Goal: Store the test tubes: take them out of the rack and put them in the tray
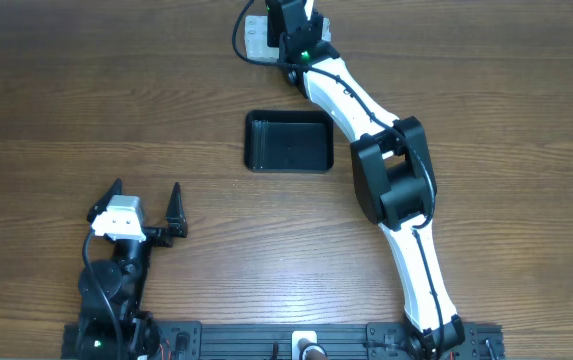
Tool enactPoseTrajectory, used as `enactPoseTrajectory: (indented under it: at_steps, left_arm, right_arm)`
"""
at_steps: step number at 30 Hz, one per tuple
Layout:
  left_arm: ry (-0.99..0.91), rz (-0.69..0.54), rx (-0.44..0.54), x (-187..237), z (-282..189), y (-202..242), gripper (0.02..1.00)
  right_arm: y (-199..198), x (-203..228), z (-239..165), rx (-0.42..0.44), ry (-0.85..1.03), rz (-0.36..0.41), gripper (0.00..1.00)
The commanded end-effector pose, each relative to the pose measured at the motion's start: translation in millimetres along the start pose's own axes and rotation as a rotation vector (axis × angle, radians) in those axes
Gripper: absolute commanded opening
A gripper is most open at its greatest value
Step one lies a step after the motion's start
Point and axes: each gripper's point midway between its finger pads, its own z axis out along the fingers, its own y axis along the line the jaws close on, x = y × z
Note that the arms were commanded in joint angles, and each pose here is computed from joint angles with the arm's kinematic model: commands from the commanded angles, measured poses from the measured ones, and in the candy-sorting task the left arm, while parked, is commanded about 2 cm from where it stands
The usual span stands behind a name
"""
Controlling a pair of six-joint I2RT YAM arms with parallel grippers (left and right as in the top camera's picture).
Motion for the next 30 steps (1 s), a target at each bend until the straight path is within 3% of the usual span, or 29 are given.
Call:
enactPoseTrajectory:
  at_steps: [1, 6, 12, 16, 22, 30]
  left_arm:
    - [-0.001, 0.014, 0.008, 1, 0, -1, 1.000]
    - [-0.001, 0.014, 0.008, 1, 0, -1, 0.998]
    - [-0.001, 0.014, 0.008, 1, 0, -1, 1.000]
    - [-0.001, 0.014, 0.008, 1, 0, -1, 1.000]
    - [-0.001, 0.014, 0.008, 1, 0, -1, 1.000]
    - [-0.001, 0.014, 0.008, 1, 0, -1, 1.000]
  right_arm:
    - [-2, -33, -14, 0.001, -0.060, 0.014, 0.119]
    - [3, -85, -53, -0.027, -0.150, 0.027, 0.112]
    - [8, -166, -134, -0.077, -0.305, 0.050, 0.110]
    - [8, -187, -184, -0.099, -0.306, 0.040, 0.099]
    - [5, -155, -211, -0.099, -0.135, 0.039, 0.095]
    - [4, -43, -199, -0.117, 0.283, -0.016, 0.088]
